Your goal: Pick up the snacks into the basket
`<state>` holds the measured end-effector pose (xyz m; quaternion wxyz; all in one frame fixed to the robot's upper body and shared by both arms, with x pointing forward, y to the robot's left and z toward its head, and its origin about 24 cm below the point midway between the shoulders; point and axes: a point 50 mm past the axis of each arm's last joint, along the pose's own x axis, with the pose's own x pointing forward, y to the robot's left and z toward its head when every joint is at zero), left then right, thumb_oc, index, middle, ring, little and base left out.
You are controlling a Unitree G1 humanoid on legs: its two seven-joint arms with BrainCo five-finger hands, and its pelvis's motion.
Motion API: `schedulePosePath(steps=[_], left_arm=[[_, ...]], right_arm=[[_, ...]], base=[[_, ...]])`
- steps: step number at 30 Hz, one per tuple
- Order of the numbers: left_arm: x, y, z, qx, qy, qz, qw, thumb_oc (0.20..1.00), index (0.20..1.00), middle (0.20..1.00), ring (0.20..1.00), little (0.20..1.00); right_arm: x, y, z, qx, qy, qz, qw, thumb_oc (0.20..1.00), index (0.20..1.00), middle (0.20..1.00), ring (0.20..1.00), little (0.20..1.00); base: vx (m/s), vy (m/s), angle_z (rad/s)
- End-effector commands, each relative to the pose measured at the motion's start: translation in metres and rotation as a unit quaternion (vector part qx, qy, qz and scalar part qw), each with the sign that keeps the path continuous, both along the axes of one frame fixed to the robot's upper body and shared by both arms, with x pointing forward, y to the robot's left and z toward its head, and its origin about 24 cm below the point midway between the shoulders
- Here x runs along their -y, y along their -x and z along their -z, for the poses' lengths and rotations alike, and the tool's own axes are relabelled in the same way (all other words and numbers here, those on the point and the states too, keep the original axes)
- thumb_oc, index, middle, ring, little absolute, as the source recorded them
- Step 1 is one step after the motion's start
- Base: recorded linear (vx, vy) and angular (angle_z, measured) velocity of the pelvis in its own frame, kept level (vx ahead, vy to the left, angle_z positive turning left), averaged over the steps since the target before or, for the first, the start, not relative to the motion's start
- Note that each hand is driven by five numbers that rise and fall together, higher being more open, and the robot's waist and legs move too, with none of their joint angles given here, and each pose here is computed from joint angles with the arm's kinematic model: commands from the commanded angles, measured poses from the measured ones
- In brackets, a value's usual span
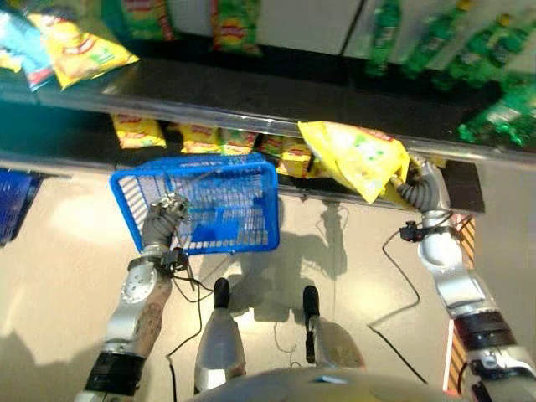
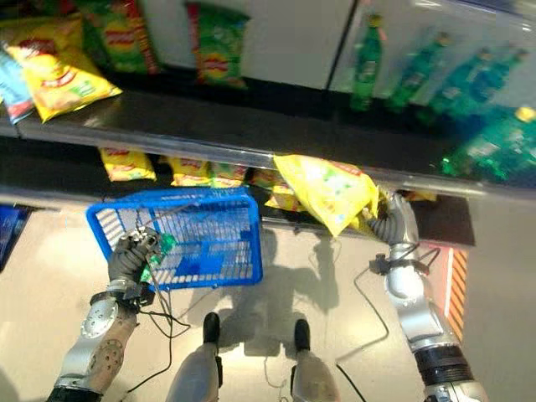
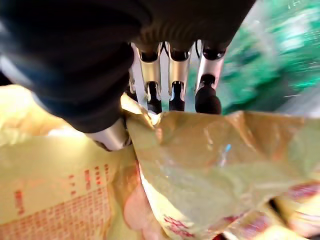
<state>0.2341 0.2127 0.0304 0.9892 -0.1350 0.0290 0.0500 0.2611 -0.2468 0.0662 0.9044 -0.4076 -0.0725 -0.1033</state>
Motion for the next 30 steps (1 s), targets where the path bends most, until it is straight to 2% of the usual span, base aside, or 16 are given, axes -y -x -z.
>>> schedulePosePath(steps=[1, 3, 6, 9, 12, 15, 16, 17, 19, 20, 21, 24, 30], left_arm=[[0.011, -0.015, -0.064, 0.168, -0.031, 0.063, 0.983, 0.2, 0.2, 0.2, 0.2, 0.2], [0.029, -0.02, -0.057, 0.157, -0.013, 0.096, 0.983, 0.2, 0.2, 0.2, 0.2, 0.2], [0.038, -0.023, -0.059, 0.161, -0.009, 0.124, 0.979, 0.2, 0.2, 0.2, 0.2, 0.2], [0.056, -0.02, -0.056, 0.159, 0.006, 0.171, 0.972, 0.2, 0.2, 0.2, 0.2, 0.2], [0.064, -0.02, -0.056, 0.158, 0.014, 0.188, 0.969, 0.2, 0.2, 0.2, 0.2, 0.2], [0.081, -0.025, -0.064, 0.174, 0.009, 0.228, 0.958, 0.2, 0.2, 0.2, 0.2, 0.2], [0.1, -0.031, -0.076, 0.192, 0.013, 0.268, 0.944, 0.2, 0.2, 0.2, 0.2, 0.2], [0.105, -0.032, -0.078, 0.195, 0.014, 0.279, 0.94, 0.2, 0.2, 0.2, 0.2, 0.2], [0.111, -0.033, -0.085, 0.207, 0.02, 0.289, 0.934, 0.2, 0.2, 0.2, 0.2, 0.2], [0.127, -0.035, -0.093, 0.218, 0.03, 0.311, 0.925, 0.2, 0.2, 0.2, 0.2, 0.2], [0.127, -0.035, -0.093, 0.219, 0.029, 0.31, 0.925, 0.2, 0.2, 0.2, 0.2, 0.2], [0.153, -0.036, -0.108, 0.239, 0.045, 0.342, 0.908, 0.2, 0.2, 0.2, 0.2, 0.2], [0.175, -0.035, -0.115, 0.244, 0.059, 0.368, 0.895, 0.2, 0.2, 0.2, 0.2, 0.2]], right_arm=[[-0.014, -0.002, -0.014, 0.028, 0.009, -0.065, 0.997, 0.2, 0.2, 0.2, 0.2, 0.2], [-0.017, -0.001, 0.001, -0.018, 0.023, -0.086, 0.996, 0.2, 0.2, 0.2, 0.2, 0.2], [-0.02, -0.005, 0.002, -0.032, 0.046, -0.105, 0.993, 0.2, 0.2, 0.2, 0.2, 0.2], [-0.035, -0.008, 0.012, -0.073, 0.087, -0.16, 0.981, 0.2, 0.2, 0.2, 0.2, 0.2], [-0.043, -0.007, 0.018, -0.09, 0.088, -0.185, 0.975, 0.2, 0.2, 0.2, 0.2, 0.2], [-0.062, -0.015, 0.025, -0.119, 0.108, -0.235, 0.959, 0.2, 0.2, 0.2, 0.2, 0.2], [-0.07, -0.021, 0.032, -0.147, 0.135, -0.261, 0.944, 0.2, 0.2, 0.2, 0.2, 0.2], [-0.075, -0.023, 0.037, -0.16, 0.142, -0.269, 0.939, 0.2, 0.2, 0.2, 0.2, 0.2], [-0.086, -0.028, 0.037, -0.164, 0.158, -0.289, 0.93, 0.2, 0.2, 0.2, 0.2, 0.2], [-0.102, -0.033, 0.035, -0.163, 0.169, -0.319, 0.918, 0.2, 0.2, 0.2, 0.2, 0.2], [-0.103, -0.034, 0.035, -0.162, 0.17, -0.319, 0.918, 0.2, 0.2, 0.2, 0.2, 0.2], [-0.13, -0.045, 0.034, -0.158, 0.183, -0.343, 0.908, 0.2, 0.2, 0.2, 0.2, 0.2], [-0.155, -0.057, 0.022, -0.132, 0.202, -0.359, 0.902, 0.2, 0.2, 0.2, 0.2, 0.2]], base=[[-0.07, -0.381, 0.05], [-0.05, -0.318, -0.07], [-0.14, -0.264, 0.1], [-0.09, -0.104, -0.01], [-0.08, -0.01, -0.12], [-0.17, -0.031, 0.03], [-0.27, -0.036, 0.15], [-0.19, -0.016, 0.54], [-0.13, 0.008, 0.57], [-0.16, 0.005, 0.16], [-0.12, 0.008, 0.09], [-0.08, 0.036, 0.17], [-0.06, 0.036, 0.13]])
